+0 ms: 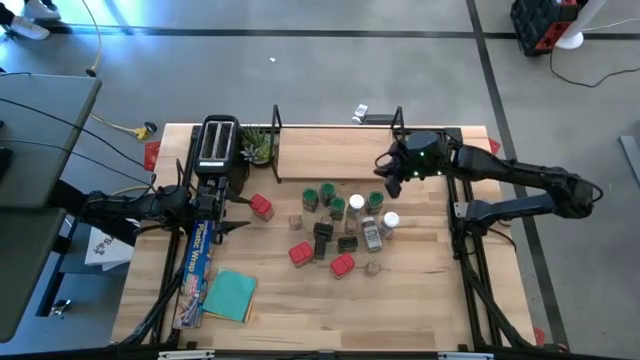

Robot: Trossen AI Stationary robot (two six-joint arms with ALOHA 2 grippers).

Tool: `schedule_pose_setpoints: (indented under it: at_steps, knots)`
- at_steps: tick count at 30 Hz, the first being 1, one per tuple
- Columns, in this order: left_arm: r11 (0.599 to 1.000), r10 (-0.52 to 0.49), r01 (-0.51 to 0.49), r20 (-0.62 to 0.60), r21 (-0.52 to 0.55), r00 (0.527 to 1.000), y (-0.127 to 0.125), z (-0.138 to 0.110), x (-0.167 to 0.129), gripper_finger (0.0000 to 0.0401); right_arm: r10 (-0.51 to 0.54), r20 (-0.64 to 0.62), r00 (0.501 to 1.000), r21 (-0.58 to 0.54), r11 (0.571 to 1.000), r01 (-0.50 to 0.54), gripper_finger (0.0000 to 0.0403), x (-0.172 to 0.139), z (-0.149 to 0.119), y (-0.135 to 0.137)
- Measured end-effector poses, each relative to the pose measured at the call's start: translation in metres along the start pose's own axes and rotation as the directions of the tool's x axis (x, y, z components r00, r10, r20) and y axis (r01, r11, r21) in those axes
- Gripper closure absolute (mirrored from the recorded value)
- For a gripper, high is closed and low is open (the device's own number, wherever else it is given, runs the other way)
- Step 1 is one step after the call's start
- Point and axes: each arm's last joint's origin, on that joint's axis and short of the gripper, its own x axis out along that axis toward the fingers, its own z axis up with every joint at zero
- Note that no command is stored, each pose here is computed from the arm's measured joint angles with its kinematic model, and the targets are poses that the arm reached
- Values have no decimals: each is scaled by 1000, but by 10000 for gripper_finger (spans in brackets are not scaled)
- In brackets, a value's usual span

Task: Shelf spices
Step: Put the right green seasoning bottle on the shelf

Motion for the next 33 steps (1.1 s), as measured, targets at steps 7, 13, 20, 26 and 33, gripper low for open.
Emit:
schedule_pose_setpoints:
  at_steps: [7,13,20,26,33]
  knots:
    - [1000,0,0,1,1,1000,0,0,0,133,84,-57,995,-107,990,-90,308,2,-8,20]
    - [1000,0,0,1,1,1000,0,0,0,133,42,-211,977,-231,969,-92,188,5,-1,28]
    - [1000,0,0,1,-17,1000,0,0,0,133,-104,-513,852,-374,920,-113,105,47,-1,26]
    - [999,0,0,0,-50,1000,0,0,0,133,-243,-612,752,-429,902,-58,99,81,-1,22]
    - [999,0,0,0,-50,1000,0,0,0,133,-239,-649,722,-442,891,-102,107,98,-4,23]
